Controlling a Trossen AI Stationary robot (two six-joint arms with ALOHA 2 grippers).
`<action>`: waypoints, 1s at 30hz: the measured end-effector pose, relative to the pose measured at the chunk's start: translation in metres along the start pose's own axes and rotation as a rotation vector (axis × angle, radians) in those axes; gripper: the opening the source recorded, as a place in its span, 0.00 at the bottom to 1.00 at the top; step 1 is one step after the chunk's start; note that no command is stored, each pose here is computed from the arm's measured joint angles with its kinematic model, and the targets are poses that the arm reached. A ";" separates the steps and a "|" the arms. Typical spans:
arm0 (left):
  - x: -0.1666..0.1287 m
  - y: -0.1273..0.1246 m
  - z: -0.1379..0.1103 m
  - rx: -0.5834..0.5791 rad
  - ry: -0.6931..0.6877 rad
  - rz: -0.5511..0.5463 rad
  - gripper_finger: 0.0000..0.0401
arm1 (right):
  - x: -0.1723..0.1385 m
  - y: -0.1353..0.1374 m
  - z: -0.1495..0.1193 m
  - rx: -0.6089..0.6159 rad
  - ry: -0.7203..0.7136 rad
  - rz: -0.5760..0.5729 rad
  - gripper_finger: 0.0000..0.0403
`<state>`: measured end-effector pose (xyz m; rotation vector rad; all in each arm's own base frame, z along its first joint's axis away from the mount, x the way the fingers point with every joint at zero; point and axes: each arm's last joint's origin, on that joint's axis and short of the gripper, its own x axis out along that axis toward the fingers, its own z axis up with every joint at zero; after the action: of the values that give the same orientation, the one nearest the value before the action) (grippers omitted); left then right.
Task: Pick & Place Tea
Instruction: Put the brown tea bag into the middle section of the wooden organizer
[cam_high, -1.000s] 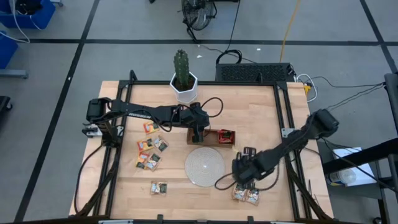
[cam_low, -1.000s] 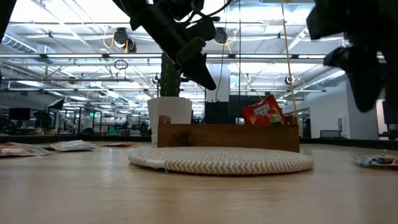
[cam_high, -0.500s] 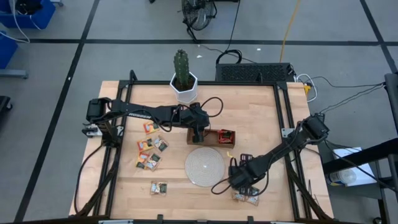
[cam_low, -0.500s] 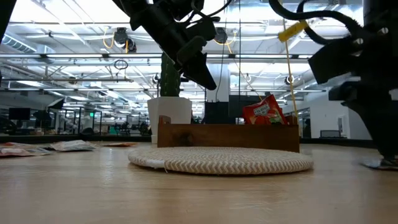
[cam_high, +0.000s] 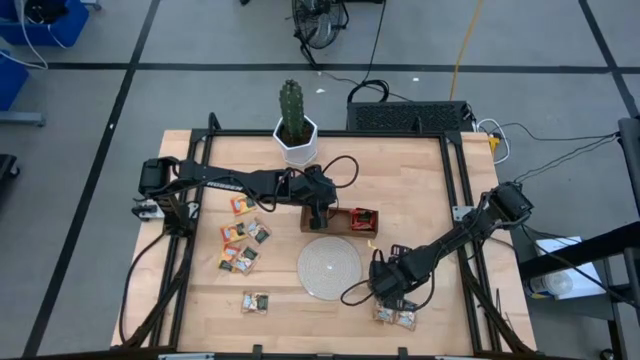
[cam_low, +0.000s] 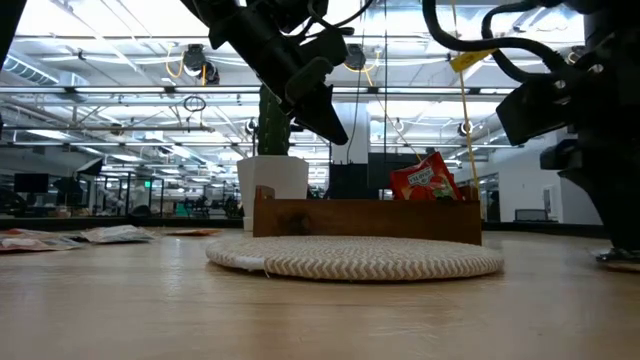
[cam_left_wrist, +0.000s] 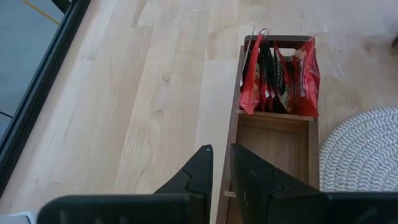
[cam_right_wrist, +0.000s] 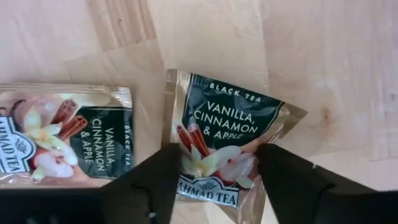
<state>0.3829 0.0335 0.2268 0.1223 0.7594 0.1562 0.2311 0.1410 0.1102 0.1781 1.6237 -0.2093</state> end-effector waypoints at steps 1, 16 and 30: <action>0.000 0.000 0.000 0.000 0.000 0.000 0.16 | 0.001 -0.001 0.000 0.005 0.002 -0.003 0.46; 0.000 0.000 0.001 -0.005 -0.006 -0.001 0.16 | -0.028 -0.006 -0.008 -0.015 -0.201 -0.075 0.02; -0.001 -0.001 0.014 -0.250 -0.142 -0.083 0.16 | -0.068 -0.014 0.024 -0.117 -1.031 -0.550 0.02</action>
<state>0.3918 0.0320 0.2374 -0.1342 0.5974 0.1603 0.2554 0.1228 0.1772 -0.4240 0.6152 -0.5231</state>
